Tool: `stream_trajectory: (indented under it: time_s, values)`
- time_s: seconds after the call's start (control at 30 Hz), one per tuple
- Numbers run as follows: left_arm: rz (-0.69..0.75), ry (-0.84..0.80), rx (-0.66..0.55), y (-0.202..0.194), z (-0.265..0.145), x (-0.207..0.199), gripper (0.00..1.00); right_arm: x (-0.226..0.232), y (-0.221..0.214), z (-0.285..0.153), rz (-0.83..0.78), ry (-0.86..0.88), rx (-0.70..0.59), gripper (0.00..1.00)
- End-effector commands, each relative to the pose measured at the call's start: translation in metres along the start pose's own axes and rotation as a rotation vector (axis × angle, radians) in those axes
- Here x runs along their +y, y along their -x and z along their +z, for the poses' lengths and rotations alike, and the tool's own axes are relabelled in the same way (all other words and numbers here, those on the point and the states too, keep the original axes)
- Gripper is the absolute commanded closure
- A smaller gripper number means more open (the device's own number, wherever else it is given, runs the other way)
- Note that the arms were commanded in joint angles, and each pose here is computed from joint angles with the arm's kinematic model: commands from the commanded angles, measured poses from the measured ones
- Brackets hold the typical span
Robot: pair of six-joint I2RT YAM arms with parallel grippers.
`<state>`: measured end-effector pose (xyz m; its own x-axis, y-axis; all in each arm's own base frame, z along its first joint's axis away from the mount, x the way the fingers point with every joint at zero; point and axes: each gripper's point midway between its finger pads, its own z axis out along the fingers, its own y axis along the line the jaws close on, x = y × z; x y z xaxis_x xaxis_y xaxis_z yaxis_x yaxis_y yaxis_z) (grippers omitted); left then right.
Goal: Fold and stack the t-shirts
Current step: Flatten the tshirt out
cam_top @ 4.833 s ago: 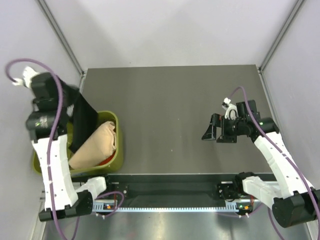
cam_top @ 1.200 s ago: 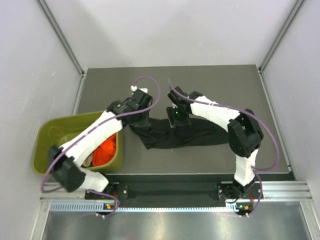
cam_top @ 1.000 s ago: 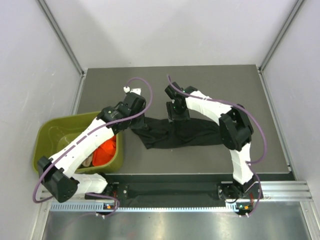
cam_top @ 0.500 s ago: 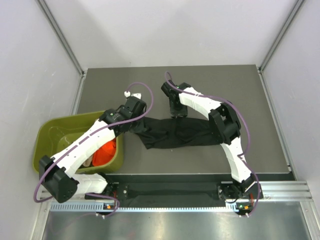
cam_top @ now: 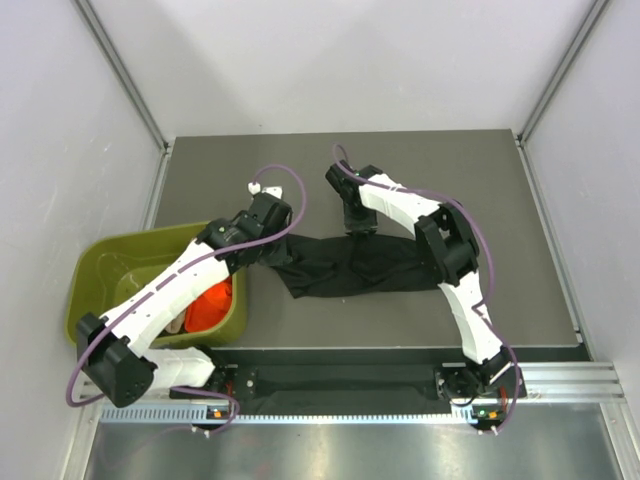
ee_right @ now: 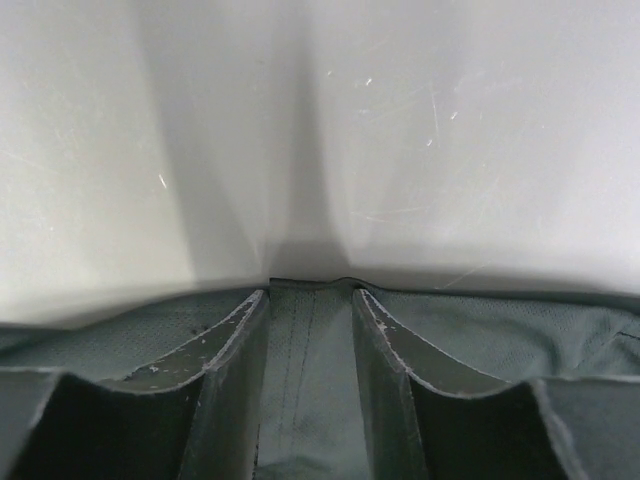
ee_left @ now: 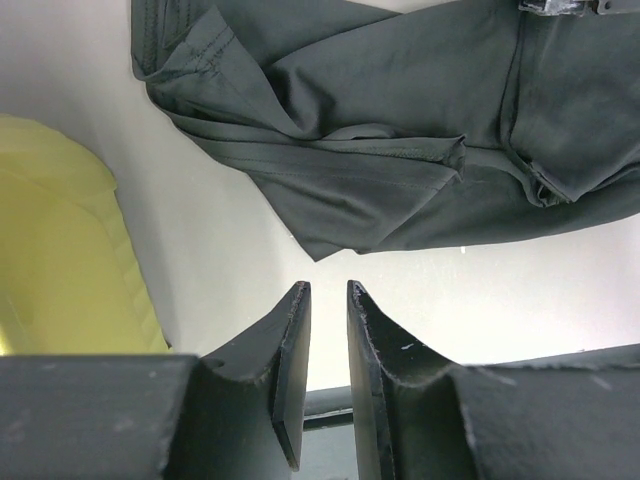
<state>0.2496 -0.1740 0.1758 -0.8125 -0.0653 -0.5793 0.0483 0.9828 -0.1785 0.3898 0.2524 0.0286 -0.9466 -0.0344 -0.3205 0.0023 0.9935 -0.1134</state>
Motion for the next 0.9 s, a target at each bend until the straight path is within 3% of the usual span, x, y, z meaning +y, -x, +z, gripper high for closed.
stream_trajectory:
  time_s: [0.0, 0.13, 0.2, 0.33, 0.5, 0.7, 0.83, 0.87]
  values:
    - [0.006, -0.024, -0.046, 0.009, -0.008, 0.0, 0.74, 0.004, 0.022, -0.003, 0.022, 0.024, -0.048, 0.59]
    - [0.021, -0.034, -0.033, 0.007, -0.006, -0.003, 0.74, 0.006, 0.022, 0.001, 0.035, 0.033, -0.028, 0.59]
    - [0.028, -0.045, -0.017, 0.004, -0.005, -0.005, 0.73, 0.004, 0.018, 0.007, 0.043, 0.032, -0.005, 0.63]
    - [0.069, -0.081, 0.017, -0.003, -0.001, -0.011, 0.73, -0.001, 0.017, 0.006, 0.045, 0.024, 0.002, 0.93]
    - [0.118, -0.15, 0.116, -0.018, 0.022, -0.029, 0.57, -0.028, 0.028, -0.03, 0.069, 0.003, -0.034, 0.99]
    - [0.216, -0.103, 0.211, -0.029, 0.059, -0.058, 0.56, -0.109, 0.02, -0.095, 0.137, -0.029, -0.096, 1.0]
    - [0.272, -0.093, 0.246, -0.031, 0.081, -0.088, 0.55, -0.156, -0.025, -0.11, 0.179, -0.04, -0.035, 1.0]
    - [0.278, -0.068, 0.251, -0.032, 0.087, -0.088, 0.54, -0.163, -0.03, -0.125, 0.198, -0.024, -0.069, 1.0]
